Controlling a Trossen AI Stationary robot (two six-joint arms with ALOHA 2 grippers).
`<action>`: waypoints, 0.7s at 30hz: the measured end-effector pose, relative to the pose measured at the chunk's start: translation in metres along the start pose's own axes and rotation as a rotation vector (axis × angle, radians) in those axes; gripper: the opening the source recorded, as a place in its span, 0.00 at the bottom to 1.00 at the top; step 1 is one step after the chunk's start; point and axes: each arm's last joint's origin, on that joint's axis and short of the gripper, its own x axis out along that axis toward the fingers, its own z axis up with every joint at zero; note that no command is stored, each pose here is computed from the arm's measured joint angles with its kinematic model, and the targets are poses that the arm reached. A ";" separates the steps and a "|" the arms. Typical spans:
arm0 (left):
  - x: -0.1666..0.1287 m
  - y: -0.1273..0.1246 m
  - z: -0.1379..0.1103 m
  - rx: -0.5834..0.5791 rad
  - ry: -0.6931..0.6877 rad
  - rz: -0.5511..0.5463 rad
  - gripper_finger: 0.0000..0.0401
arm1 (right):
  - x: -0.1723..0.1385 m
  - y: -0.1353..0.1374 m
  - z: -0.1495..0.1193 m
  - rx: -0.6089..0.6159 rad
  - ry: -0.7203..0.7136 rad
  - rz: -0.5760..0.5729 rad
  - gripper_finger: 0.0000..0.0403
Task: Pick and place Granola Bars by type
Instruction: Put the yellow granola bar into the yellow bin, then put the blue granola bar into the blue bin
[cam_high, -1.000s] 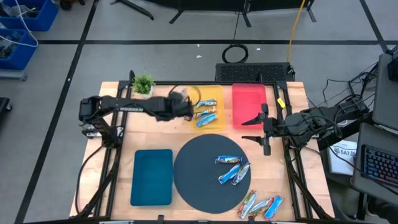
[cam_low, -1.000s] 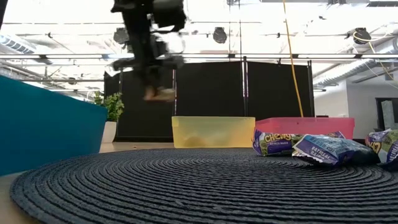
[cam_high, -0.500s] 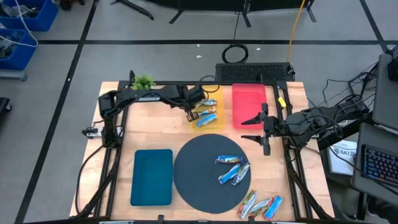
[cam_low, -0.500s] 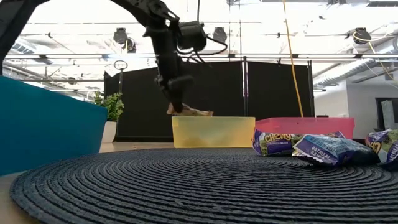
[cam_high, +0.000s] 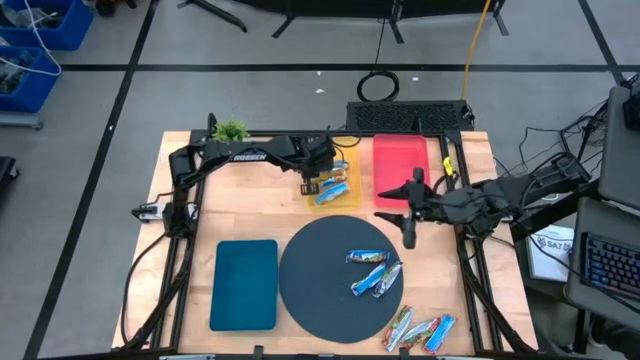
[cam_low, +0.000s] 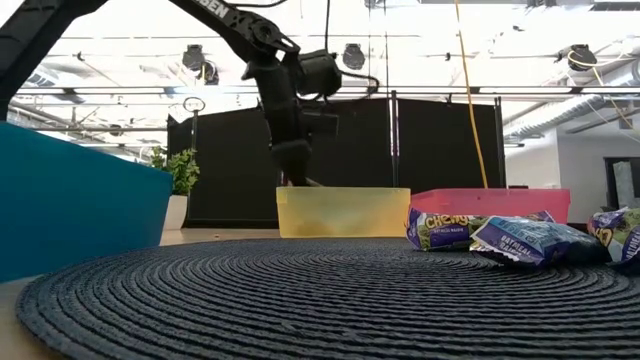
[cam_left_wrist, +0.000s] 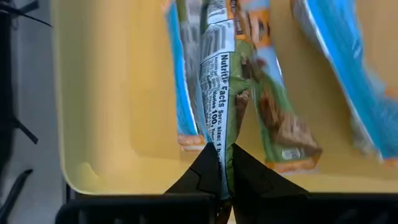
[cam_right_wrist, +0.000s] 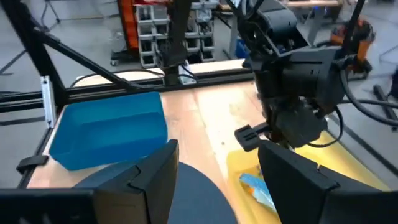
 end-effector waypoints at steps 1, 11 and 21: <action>0.002 0.000 0.000 0.016 0.006 -0.002 0.07 | 0.003 0.002 -0.001 0.011 0.012 0.010 0.55; -0.003 0.000 -0.002 -0.012 0.044 0.058 0.50 | 0.019 0.018 -0.034 0.043 0.318 0.153 0.74; -0.102 -0.015 0.001 -0.268 -0.202 -0.140 0.66 | 0.047 0.035 -0.108 -0.092 0.589 0.268 0.73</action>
